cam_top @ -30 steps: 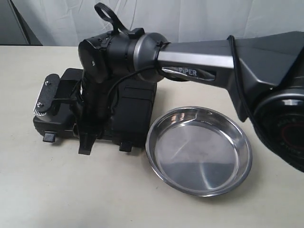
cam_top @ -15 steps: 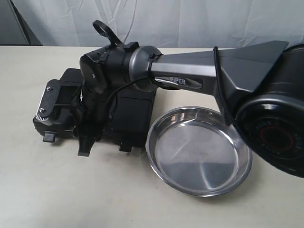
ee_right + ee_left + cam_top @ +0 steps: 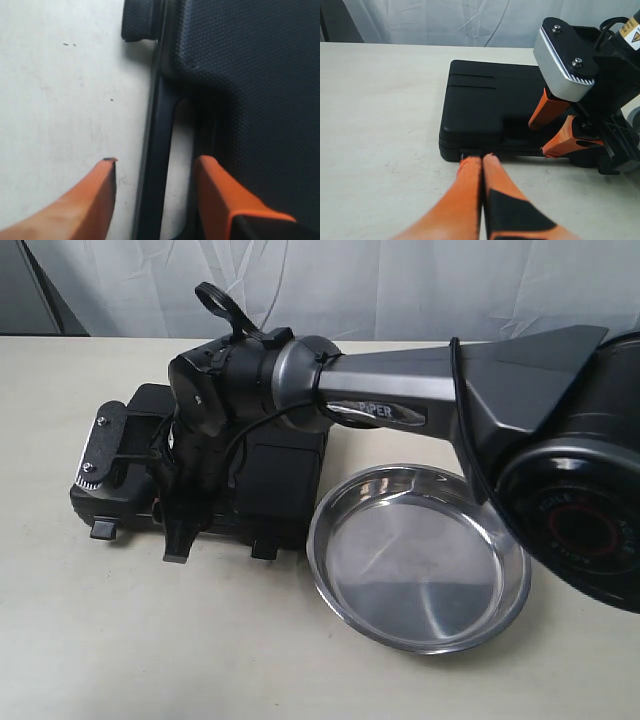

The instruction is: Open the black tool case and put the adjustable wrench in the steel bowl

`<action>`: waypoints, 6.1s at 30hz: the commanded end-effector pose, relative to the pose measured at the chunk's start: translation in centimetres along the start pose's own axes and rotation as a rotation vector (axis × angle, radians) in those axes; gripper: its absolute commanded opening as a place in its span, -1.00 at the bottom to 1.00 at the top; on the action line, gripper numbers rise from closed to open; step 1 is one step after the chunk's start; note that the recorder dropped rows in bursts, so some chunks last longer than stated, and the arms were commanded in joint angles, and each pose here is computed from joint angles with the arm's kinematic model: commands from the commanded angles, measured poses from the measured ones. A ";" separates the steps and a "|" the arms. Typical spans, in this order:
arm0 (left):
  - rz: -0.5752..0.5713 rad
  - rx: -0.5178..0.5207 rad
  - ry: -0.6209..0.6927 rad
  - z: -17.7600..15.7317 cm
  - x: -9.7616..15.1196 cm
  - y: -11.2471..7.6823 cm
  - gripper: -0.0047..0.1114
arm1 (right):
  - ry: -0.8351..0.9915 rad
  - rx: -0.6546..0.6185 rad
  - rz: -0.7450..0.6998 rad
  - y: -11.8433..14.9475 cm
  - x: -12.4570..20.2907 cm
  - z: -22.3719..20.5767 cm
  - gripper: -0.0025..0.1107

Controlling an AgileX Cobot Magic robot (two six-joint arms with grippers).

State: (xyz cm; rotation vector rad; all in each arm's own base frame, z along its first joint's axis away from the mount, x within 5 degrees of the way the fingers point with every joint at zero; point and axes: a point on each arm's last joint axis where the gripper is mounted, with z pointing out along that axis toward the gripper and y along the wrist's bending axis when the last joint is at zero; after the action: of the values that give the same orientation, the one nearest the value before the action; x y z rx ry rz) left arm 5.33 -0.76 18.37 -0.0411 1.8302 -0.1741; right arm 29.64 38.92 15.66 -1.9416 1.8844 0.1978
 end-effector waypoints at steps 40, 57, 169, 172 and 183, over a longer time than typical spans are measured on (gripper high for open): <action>-0.002 0.003 -0.011 0.0 0.0 0.0 -0.92 | 0.028 -0.016 0.007 0.1 0.8 2.0 -0.11; -0.002 0.003 -0.013 0.0 0.0 0.0 -0.92 | 0.028 -0.018 0.008 0.1 0.7 2.0 -0.95; -0.002 0.003 -0.011 0.0 0.0 0.0 -0.92 | -0.065 0.238 -0.155 -2.4 -1.2 -3.3 -0.97; -0.002 0.003 -0.011 0.0 0.0 0.0 -0.92 | -0.057 0.254 -0.177 -2.6 -1.2 -3.3 -0.97; -0.002 0.003 -0.011 0.0 0.0 0.0 -0.92 | -0.033 0.287 -0.187 -2.9 -1.0 -3.4 -0.97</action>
State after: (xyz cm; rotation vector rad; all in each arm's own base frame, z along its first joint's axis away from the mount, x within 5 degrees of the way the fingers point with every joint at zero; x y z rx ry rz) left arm 5.33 -0.76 18.37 -0.0411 1.8302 -0.1741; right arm 31.33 38.53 18.37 -1.9197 1.6513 -0.0595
